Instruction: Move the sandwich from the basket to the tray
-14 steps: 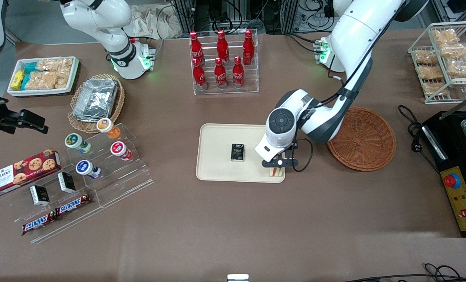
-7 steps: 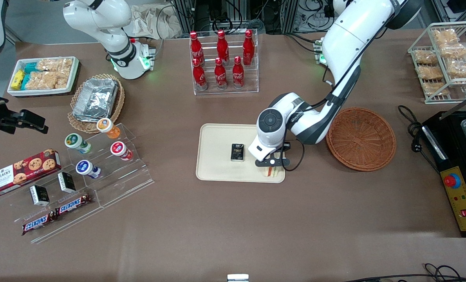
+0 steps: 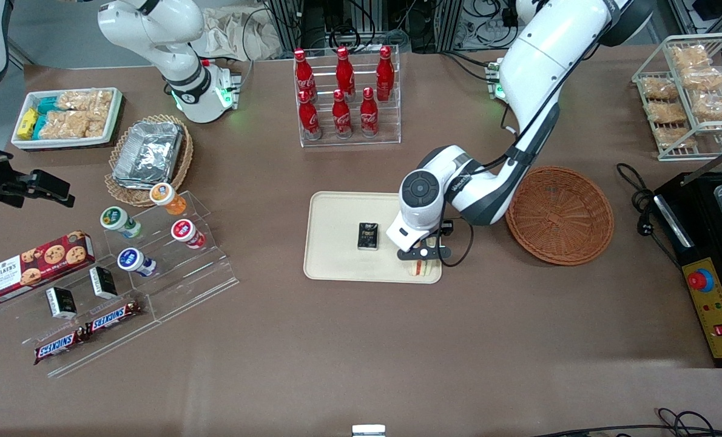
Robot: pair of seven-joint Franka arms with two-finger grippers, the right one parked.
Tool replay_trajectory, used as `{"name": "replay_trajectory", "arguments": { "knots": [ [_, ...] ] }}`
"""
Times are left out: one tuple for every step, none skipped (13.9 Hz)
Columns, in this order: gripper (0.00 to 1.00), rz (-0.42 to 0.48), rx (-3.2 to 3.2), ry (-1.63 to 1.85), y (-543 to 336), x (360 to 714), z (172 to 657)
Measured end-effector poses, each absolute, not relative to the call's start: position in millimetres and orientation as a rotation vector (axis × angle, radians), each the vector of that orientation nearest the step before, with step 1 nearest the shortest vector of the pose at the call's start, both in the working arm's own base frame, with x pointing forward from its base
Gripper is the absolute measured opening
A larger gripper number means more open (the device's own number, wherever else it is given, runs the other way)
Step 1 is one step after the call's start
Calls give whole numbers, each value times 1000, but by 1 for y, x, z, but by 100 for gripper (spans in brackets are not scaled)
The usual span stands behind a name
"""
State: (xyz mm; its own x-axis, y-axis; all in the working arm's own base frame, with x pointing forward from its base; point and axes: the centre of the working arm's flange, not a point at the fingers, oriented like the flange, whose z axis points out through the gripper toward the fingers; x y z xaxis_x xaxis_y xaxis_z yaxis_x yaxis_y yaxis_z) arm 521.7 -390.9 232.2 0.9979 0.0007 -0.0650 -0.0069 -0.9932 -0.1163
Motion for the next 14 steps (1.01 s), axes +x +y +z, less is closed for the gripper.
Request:
{"name": "replay_trajectory", "arguments": {
  "knots": [
    [83, 84, -3029, -13, -392, 525, 237],
    [94, 64, -3036, -41, -392, 529, 244],
    [100, 40, -3045, -86, -391, 534, 254],
    [100, 12, -3058, -143, -389, 540, 269],
    [100, -15, -3077, -208, -385, 547, 288],
    [100, -37, -3102, -275, -378, 556, 311],
    [100, -52, -3123, -341, -368, 563, 337],
    [100, -48, -3121, -400, -356, 568, 363],
    [100, -32, -3098, -453, -339, 571, 392],
    [100, -19, -3075, -504, -321, 573, 422],
    [100, -17, -3064, -555, -305, 574, 451],
    [100, -24, -3065, -608, -290, 575, 480],
    [100, -41, -3070, -657, -276, 575, 505],
    [100, -58, -3072, -685, -261, 572, 527]
  ]
}}
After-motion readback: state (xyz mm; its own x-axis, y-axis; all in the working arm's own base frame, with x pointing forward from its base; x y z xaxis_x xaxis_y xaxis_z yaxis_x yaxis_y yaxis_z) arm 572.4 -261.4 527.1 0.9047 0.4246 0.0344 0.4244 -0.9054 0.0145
